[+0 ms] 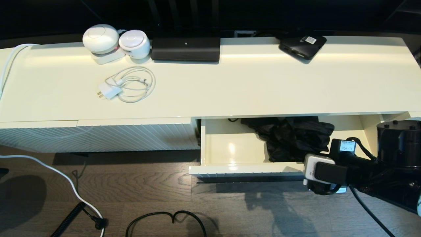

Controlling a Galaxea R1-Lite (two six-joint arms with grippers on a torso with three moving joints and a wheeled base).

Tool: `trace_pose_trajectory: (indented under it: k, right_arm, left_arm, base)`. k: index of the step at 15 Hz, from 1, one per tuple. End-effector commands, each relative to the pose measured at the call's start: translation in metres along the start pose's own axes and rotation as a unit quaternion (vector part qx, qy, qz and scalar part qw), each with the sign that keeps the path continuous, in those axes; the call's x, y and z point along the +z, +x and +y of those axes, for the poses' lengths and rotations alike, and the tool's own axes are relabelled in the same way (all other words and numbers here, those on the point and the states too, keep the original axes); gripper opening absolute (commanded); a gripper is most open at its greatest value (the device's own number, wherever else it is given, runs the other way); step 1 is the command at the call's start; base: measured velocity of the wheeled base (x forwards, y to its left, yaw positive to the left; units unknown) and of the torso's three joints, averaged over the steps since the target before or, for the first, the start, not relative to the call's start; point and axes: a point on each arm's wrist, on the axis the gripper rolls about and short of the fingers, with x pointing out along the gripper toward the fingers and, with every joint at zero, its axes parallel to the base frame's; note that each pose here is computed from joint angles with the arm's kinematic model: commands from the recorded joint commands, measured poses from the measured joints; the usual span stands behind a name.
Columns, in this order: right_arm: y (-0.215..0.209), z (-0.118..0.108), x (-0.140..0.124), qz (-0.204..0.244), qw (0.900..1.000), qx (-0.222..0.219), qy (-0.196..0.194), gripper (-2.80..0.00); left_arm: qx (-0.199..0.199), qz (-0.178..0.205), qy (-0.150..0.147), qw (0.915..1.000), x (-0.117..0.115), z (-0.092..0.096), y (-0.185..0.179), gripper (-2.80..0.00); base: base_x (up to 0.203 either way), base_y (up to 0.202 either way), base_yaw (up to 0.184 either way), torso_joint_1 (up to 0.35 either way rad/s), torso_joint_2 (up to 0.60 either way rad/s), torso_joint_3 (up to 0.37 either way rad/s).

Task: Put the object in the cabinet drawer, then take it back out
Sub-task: Open the drawer

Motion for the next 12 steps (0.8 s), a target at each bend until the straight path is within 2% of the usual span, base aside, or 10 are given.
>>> trace_pose_trajectory:
  k: [1, 12]
  right_arm:
    - [-0.005, 0.004, -0.001, 0.0, 1.0, 0.006, -0.003, -2.8]
    - [-0.019, 0.035, -0.011, 0.01, 0.999, 0.052, -0.007, -2.8]
  left_arm:
    - [0.0, -0.001, -0.001, 1.0, 0.0, 0.0, 0.0, -2.8]
    - [0.0, -0.001, -0.001, 1.0, 0.0, 0.0, 0.0, -2.8]
  base:
    - [0.0, 0.0, 0.0, 0.0, 0.0, 0.0]
    - [0.0, 0.0, 0.0, 0.0, 0.0, 0.0]
